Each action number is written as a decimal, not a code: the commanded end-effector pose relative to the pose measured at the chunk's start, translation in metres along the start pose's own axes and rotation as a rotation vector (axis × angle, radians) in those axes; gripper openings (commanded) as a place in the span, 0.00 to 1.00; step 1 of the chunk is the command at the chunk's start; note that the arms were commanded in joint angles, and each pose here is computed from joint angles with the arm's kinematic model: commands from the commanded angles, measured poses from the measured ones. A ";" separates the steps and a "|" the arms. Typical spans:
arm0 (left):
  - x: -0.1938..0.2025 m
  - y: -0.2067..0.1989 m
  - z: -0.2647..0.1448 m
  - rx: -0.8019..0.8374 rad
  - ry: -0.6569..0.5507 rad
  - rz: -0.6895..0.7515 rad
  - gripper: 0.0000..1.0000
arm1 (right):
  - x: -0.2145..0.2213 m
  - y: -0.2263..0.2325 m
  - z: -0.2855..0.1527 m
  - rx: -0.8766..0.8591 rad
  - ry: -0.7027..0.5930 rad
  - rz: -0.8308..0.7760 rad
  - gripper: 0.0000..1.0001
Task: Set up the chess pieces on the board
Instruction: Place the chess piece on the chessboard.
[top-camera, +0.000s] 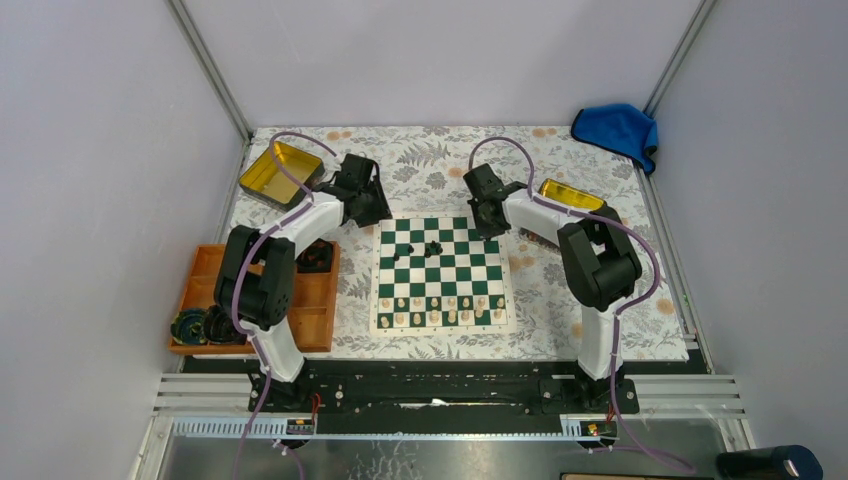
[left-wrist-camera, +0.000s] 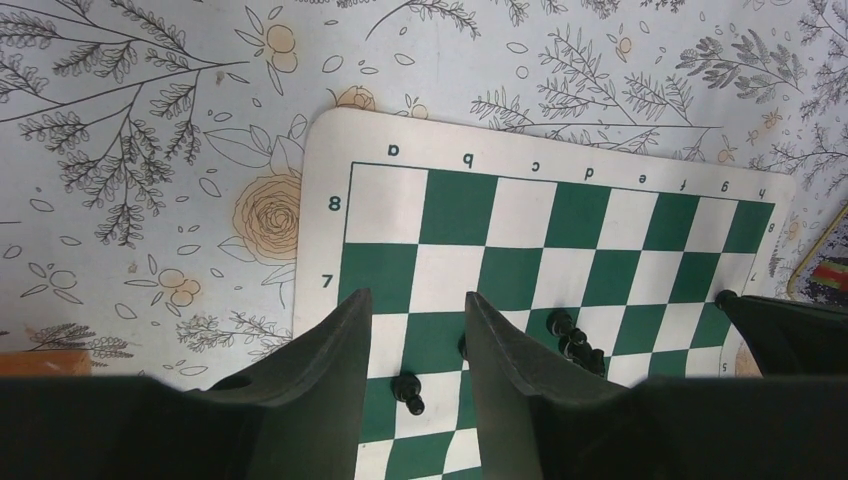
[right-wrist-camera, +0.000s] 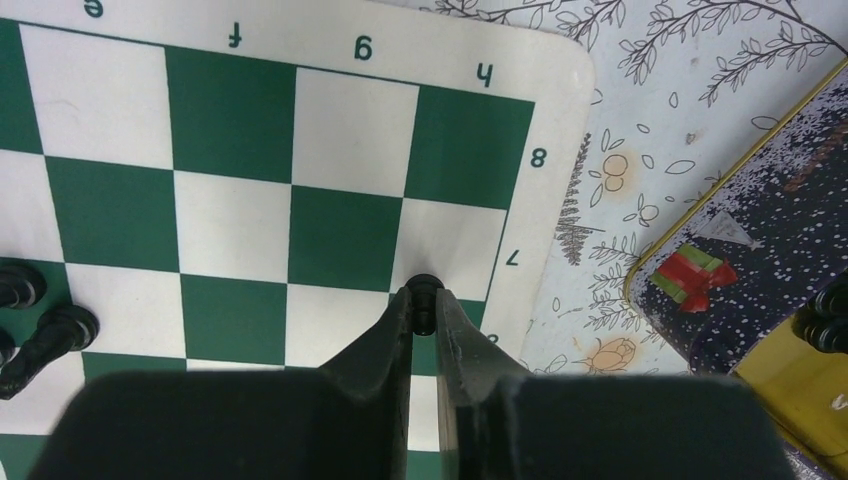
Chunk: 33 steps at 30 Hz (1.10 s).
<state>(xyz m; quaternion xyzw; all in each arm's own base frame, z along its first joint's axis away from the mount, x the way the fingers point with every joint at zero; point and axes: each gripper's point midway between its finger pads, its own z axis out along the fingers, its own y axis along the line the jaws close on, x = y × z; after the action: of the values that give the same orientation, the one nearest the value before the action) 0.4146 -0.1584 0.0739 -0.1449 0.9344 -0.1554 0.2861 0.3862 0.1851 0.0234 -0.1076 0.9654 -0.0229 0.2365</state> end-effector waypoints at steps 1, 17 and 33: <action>-0.011 0.001 -0.014 -0.005 -0.041 0.022 0.46 | -0.029 -0.004 -0.017 -0.009 -0.093 0.047 0.00; -0.009 0.002 -0.017 -0.008 -0.037 0.019 0.46 | -0.031 -0.008 -0.004 -0.037 -0.081 0.081 0.00; -0.003 0.005 -0.019 -0.012 -0.028 0.015 0.47 | -0.025 -0.004 0.008 -0.057 -0.053 0.082 0.24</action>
<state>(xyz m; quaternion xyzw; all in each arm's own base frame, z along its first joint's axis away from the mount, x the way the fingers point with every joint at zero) 0.4060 -0.1539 0.0771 -0.1425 0.9360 -0.1488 0.2853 0.3991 0.1829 0.0189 -0.0824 0.9668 0.0070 0.2416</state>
